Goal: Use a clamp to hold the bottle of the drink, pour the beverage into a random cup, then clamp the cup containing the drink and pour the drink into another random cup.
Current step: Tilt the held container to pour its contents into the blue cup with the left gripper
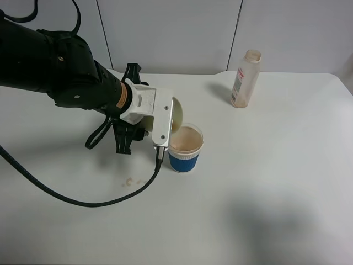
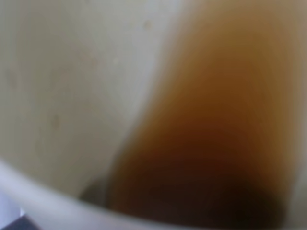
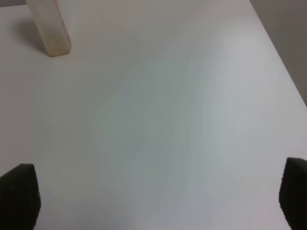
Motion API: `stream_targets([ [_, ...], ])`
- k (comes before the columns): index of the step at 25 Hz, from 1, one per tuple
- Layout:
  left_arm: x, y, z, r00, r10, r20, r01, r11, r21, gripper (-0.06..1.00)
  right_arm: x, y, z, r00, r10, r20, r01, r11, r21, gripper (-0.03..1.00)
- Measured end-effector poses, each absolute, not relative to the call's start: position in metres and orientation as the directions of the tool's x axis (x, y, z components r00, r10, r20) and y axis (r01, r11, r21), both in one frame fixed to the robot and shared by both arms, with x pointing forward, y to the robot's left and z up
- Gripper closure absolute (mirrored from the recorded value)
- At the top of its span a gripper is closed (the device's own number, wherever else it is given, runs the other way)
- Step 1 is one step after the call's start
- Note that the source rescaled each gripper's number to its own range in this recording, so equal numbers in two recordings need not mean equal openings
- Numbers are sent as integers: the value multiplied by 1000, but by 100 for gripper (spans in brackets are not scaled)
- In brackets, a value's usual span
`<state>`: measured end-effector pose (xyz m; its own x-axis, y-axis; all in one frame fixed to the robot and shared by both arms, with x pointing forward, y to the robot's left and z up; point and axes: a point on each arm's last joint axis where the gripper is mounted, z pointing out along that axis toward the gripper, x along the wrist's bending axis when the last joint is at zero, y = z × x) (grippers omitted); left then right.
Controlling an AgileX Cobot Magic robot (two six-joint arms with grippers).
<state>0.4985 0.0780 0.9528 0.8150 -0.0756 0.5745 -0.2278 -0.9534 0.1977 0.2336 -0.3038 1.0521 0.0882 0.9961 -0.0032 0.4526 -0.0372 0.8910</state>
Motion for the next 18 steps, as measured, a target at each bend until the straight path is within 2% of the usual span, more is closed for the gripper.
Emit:
stream_targets([
  [18,497,79,952,803,-131,582,-257,-956,140,91,234,-304,1052,88,996,-3,453,-37,891,-3],
])
